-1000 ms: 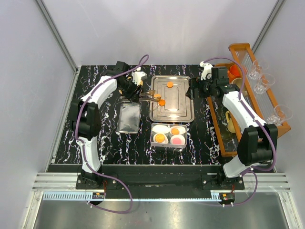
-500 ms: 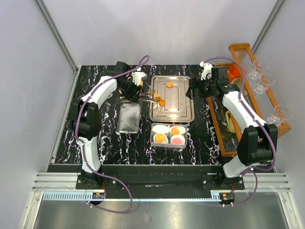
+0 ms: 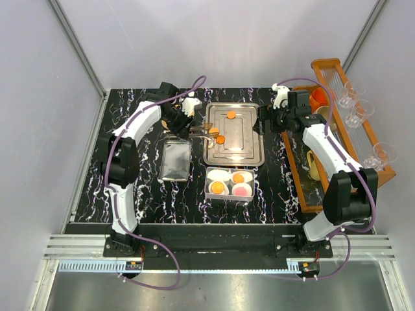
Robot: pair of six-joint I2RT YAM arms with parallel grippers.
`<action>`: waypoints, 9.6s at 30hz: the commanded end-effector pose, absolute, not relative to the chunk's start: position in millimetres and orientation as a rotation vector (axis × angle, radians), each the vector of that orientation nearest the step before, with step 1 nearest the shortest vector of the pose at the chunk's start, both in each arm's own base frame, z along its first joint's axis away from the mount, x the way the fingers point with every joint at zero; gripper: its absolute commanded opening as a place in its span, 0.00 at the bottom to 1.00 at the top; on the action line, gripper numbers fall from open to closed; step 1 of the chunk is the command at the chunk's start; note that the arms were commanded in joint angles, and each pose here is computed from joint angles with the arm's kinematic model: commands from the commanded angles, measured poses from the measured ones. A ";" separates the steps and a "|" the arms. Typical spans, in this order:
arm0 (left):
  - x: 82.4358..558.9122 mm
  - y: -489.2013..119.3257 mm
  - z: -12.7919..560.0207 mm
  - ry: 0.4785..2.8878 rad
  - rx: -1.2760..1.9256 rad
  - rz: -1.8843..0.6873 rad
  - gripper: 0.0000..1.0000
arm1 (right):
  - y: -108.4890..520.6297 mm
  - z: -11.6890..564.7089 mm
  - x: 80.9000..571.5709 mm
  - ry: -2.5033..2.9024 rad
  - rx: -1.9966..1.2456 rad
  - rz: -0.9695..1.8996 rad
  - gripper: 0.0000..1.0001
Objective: Pack the cookies
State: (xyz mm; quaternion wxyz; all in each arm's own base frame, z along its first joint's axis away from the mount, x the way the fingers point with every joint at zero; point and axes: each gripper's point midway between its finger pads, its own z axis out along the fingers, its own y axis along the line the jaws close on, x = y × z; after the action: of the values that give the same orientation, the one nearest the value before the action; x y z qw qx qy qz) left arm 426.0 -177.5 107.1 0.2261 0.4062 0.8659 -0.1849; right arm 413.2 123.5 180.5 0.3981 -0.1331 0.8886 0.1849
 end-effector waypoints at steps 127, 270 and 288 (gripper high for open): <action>250.2 -210.6 164.1 2.173 1.517 -0.542 0.06 | 127.1 187.9 416.8 2.202 -0.349 0.498 1.00; 373.2 15.0 58.5 2.615 0.091 -0.071 0.56 | 131.5 187.0 424.9 2.217 -0.361 0.509 1.00; 360.0 36.2 27.6 2.766 0.049 0.003 0.64 | 133.9 182.9 427.5 2.225 -0.350 0.523 1.00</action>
State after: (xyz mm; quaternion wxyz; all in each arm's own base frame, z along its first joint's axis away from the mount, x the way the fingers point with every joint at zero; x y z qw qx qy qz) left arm 345.4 26.2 19.3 0.1750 0.0188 0.9843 -0.0156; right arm 421.7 129.7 167.8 0.3846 -0.1350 0.8914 0.1980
